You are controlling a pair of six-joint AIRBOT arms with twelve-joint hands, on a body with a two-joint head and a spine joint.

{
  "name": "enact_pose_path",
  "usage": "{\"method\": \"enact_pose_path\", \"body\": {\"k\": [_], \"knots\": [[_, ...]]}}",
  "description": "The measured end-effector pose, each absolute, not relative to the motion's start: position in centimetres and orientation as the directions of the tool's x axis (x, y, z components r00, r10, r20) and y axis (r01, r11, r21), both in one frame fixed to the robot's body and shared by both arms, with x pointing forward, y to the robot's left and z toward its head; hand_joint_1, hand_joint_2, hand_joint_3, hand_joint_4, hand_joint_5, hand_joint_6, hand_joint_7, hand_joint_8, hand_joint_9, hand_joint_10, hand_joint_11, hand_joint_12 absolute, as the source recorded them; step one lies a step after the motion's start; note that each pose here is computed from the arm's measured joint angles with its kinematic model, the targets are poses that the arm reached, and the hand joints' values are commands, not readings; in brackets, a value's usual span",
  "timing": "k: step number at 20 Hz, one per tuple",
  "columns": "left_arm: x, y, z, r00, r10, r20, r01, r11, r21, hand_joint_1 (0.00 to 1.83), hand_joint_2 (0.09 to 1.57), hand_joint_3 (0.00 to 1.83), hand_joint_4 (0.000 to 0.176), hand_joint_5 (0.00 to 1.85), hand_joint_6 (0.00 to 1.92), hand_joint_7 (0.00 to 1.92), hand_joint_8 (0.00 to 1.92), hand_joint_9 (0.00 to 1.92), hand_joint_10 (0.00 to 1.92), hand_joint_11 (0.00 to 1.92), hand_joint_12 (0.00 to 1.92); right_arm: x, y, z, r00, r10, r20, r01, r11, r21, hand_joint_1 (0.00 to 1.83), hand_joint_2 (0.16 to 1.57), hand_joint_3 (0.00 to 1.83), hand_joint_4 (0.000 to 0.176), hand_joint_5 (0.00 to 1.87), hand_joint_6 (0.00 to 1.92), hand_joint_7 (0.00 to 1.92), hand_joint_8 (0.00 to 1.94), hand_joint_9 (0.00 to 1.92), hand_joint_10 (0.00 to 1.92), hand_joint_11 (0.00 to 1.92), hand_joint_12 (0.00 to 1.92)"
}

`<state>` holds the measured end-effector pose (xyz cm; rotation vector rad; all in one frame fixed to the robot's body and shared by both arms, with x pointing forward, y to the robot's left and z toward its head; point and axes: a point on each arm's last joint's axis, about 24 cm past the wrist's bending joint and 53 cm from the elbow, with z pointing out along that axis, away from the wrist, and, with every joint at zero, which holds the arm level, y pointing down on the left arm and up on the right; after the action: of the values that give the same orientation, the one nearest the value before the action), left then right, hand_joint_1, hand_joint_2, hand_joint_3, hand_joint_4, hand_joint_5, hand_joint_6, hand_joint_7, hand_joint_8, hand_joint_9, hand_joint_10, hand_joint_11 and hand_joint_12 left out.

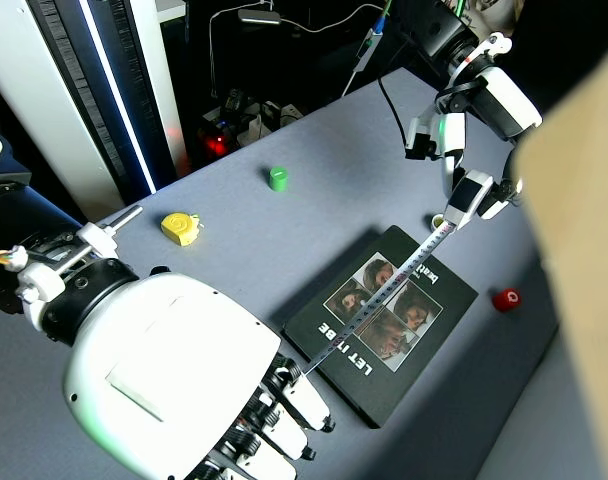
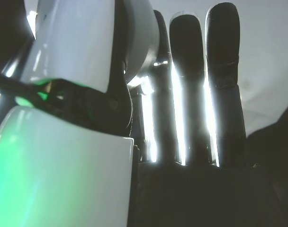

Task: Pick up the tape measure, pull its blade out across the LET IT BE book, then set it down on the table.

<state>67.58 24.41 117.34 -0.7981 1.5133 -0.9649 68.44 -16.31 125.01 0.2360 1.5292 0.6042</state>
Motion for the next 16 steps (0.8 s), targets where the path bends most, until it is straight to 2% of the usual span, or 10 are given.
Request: {"method": "enact_pose_path", "body": {"k": [14, 16], "knots": [[67.58, 24.59, 117.40, -0.151, -0.887, -0.436, 0.019, 0.439, -0.898, 1.39, 1.08, 0.00, 0.000, 1.06, 0.64, 1.13, 0.83, 0.90, 1.23, 0.83, 1.08, 68.35, -15.94, 125.58, -0.041, 0.488, -0.872, -0.240, 0.842, 0.483, 1.35, 1.20, 0.00, 0.000, 0.73, 1.24, 0.87, 1.17, 0.74, 1.49, 0.66, 1.51], [67.59, 24.68, 117.51, -0.147, -0.887, -0.438, 0.022, 0.440, -0.898, 1.39, 1.08, 0.00, 0.000, 1.06, 0.64, 1.13, 0.83, 0.90, 1.23, 0.83, 1.08, 68.23, -15.72, 125.56, -0.043, 0.481, -0.876, -0.247, 0.844, 0.476, 1.34, 1.21, 0.00, 0.000, 0.68, 1.28, 0.87, 1.18, 0.73, 1.51, 0.66, 1.51]]}}
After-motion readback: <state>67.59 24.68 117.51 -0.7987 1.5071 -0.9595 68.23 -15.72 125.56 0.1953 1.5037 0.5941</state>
